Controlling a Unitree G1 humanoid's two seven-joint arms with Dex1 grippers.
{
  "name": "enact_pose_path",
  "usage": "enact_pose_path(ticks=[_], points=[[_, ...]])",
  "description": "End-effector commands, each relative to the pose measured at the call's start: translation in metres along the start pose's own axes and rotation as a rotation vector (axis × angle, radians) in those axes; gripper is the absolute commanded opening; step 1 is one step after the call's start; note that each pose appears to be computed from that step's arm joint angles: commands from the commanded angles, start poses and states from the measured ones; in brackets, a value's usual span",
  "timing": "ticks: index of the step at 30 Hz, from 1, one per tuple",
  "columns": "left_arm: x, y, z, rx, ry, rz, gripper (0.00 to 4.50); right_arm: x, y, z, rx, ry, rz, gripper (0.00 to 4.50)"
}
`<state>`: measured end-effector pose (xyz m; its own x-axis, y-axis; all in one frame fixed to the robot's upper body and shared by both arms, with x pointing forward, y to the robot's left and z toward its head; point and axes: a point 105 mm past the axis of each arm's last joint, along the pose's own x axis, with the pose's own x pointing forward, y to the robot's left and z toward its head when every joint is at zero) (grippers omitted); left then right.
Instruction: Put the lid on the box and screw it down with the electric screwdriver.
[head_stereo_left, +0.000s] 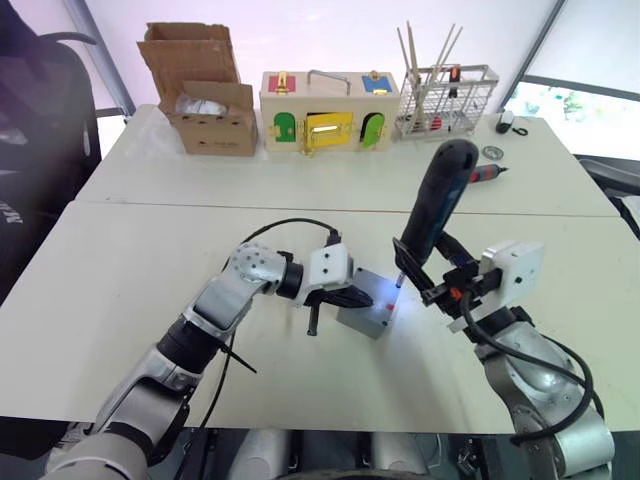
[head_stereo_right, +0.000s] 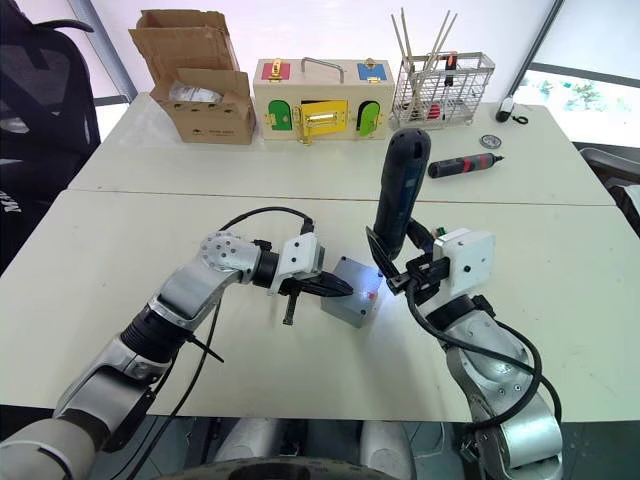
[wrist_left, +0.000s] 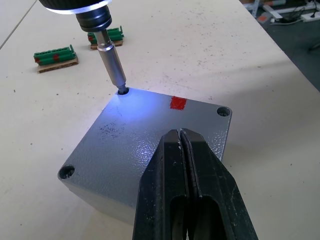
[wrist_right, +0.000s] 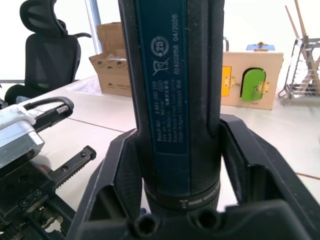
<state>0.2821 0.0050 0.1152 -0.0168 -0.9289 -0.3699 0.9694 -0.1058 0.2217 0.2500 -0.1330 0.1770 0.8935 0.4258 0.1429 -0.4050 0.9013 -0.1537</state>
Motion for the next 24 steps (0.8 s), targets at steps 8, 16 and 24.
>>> enact_pose_path(ticks=[8,16,24], points=[[-0.029,0.017,0.014,-0.143,-0.111,0.074,0.0,-0.002,-0.029,0.082,0.055,-0.104,0.136,1.89],[-0.068,0.042,0.058,-0.234,-0.318,0.177,0.0,0.003,-0.055,0.14,0.222,-0.135,0.226,1.89],[-0.069,0.056,0.073,-0.14,-0.338,0.316,0.0,0.015,-0.108,0.107,0.252,0.201,-0.01,1.89]])
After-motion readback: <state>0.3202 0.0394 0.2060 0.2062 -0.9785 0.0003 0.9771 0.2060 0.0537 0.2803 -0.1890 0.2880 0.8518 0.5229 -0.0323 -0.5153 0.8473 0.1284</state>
